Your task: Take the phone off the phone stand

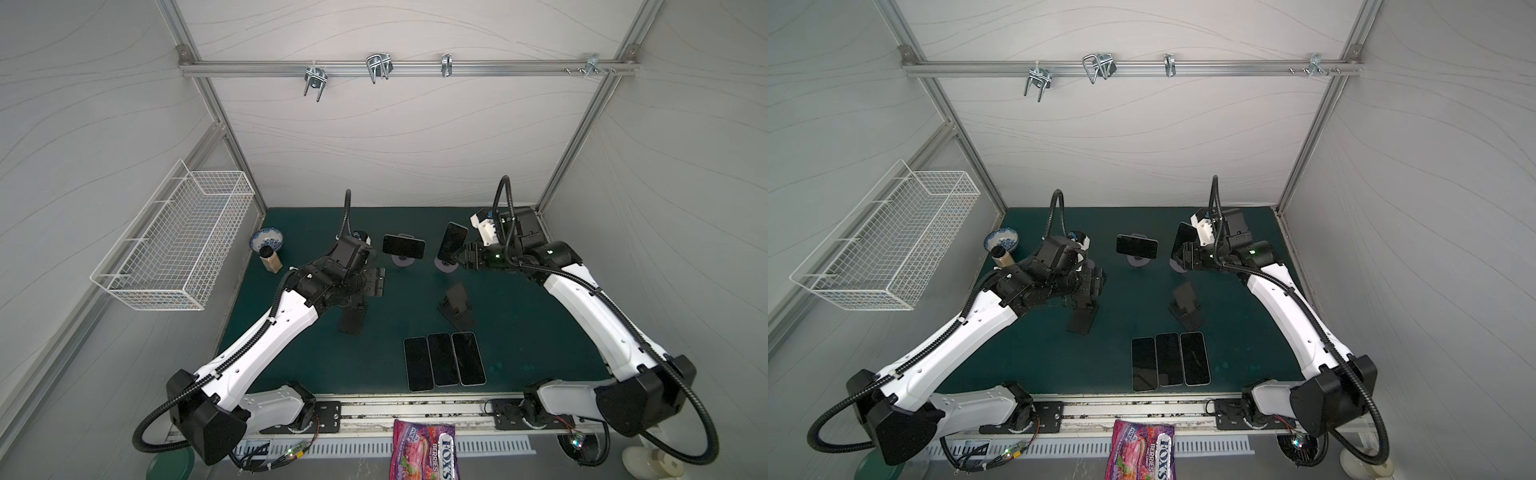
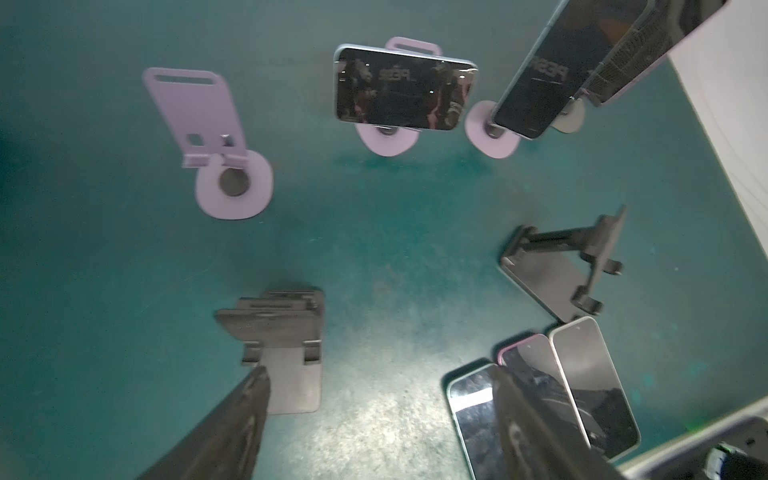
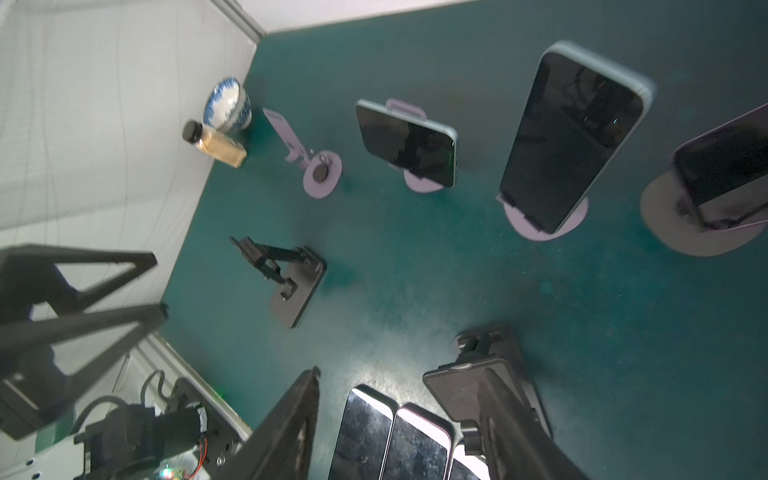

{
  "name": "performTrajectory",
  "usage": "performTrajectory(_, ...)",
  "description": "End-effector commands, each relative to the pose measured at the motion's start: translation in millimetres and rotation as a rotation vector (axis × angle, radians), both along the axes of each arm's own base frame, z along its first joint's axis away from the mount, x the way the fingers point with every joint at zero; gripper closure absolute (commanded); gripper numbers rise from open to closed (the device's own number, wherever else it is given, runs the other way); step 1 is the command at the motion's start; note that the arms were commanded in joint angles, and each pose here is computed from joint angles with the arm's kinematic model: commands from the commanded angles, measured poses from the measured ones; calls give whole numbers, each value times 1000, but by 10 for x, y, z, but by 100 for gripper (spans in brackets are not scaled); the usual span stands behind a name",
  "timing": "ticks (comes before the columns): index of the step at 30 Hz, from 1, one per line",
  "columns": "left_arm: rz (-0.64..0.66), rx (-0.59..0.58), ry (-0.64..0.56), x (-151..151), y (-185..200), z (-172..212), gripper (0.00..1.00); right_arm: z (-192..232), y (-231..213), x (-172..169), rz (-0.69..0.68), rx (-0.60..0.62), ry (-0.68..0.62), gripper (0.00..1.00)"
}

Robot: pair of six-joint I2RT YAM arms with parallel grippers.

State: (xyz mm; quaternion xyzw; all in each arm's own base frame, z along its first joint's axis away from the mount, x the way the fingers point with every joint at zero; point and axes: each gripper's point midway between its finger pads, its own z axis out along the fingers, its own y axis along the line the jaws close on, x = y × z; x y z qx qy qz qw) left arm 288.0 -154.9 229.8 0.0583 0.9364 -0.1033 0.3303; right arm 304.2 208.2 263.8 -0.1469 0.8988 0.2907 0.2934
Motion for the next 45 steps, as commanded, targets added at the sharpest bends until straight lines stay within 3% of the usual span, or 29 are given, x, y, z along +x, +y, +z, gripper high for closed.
performTrajectory(1, 32, 86, 23, -51, 316, -105, 12, 62, 172, -117, 68, 15, -22, 37)
performTrajectory(13, -16, 141, 64, -15, 324, -750, 7, 216, 277, -185, 87, 61, -49, 37)
performTrajectory(20, -42, 156, 47, 38, 298, -764, 7, 126, 301, -160, 107, 31, -37, 37)
performTrajectory(30, -48, 189, 43, 44, 348, -854, 7, 4, 411, 135, 157, -52, -62, 36)
performTrajectory(33, -37, 187, 43, 61, 362, -847, 8, -60, 293, 318, 101, -131, -72, 36)
performTrajectory(38, -30, 176, 11, 58, 376, -750, 8, 22, 54, 533, -2, -58, -61, 37)
performTrajectory(45, -4, 143, -86, 28, 433, -528, 8, -254, -136, 42, 85, -148, -69, 17)
